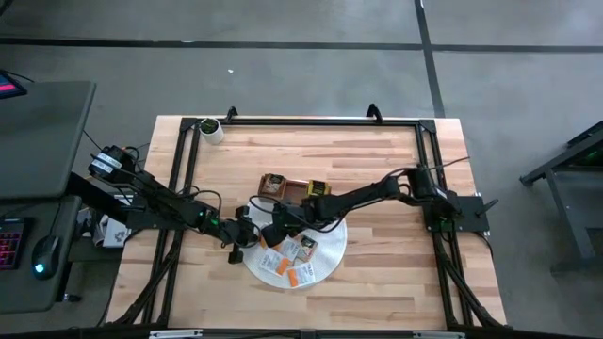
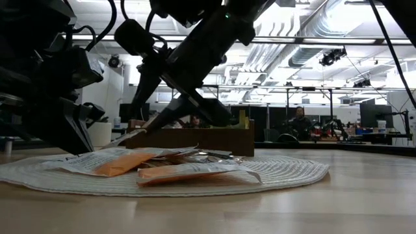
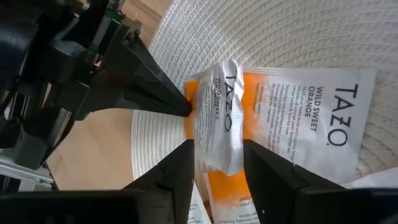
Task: Pick & Place Tea
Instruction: Put the orange tea bag into the middle section of the wooden organizer
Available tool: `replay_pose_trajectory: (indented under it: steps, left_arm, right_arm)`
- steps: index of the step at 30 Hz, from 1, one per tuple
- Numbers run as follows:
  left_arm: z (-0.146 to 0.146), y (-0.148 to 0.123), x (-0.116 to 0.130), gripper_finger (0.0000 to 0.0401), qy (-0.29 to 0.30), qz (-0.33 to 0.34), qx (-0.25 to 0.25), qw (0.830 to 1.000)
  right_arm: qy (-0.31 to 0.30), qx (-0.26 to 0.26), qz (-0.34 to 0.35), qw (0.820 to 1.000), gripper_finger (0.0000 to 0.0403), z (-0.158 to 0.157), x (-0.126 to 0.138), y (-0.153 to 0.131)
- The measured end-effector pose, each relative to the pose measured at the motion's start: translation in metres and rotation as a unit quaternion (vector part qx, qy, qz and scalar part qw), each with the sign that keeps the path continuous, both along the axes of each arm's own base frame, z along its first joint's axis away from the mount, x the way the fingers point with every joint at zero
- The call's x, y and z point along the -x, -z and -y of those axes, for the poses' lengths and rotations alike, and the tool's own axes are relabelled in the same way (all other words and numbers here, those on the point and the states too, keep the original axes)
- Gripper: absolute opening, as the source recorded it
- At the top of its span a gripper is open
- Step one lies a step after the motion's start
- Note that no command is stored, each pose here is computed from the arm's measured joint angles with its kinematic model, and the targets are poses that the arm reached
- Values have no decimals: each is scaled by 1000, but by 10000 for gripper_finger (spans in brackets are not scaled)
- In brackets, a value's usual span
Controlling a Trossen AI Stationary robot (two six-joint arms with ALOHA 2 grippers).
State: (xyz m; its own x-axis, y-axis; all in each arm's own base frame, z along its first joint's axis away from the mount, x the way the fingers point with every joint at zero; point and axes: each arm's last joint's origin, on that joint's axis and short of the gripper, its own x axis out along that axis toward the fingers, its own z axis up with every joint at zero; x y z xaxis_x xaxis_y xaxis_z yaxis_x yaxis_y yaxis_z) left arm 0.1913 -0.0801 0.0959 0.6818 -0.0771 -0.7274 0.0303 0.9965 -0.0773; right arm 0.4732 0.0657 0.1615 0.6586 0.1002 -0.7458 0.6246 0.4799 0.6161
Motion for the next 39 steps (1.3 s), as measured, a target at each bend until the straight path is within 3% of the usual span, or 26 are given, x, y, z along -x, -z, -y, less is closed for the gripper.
replay_pose_trajectory:
  steps: [19, 28, 39]
  left_arm:
    - [0, 0, 0, 1, 0, 1, 1, 1000]
    - [1, -2, 0, 3, 9, 3, 13, 1000]
    - [2, -25, 4, 91, 55, 44, 54, 996]
  right_arm:
    - [-29, 6, 2, 1000, 6, 3, 0, 0]
    - [-37, 13, 7, 999, 1, 3, -1, -1]
    - [-42, 25, 8, 999, 0, 3, -1, -1]
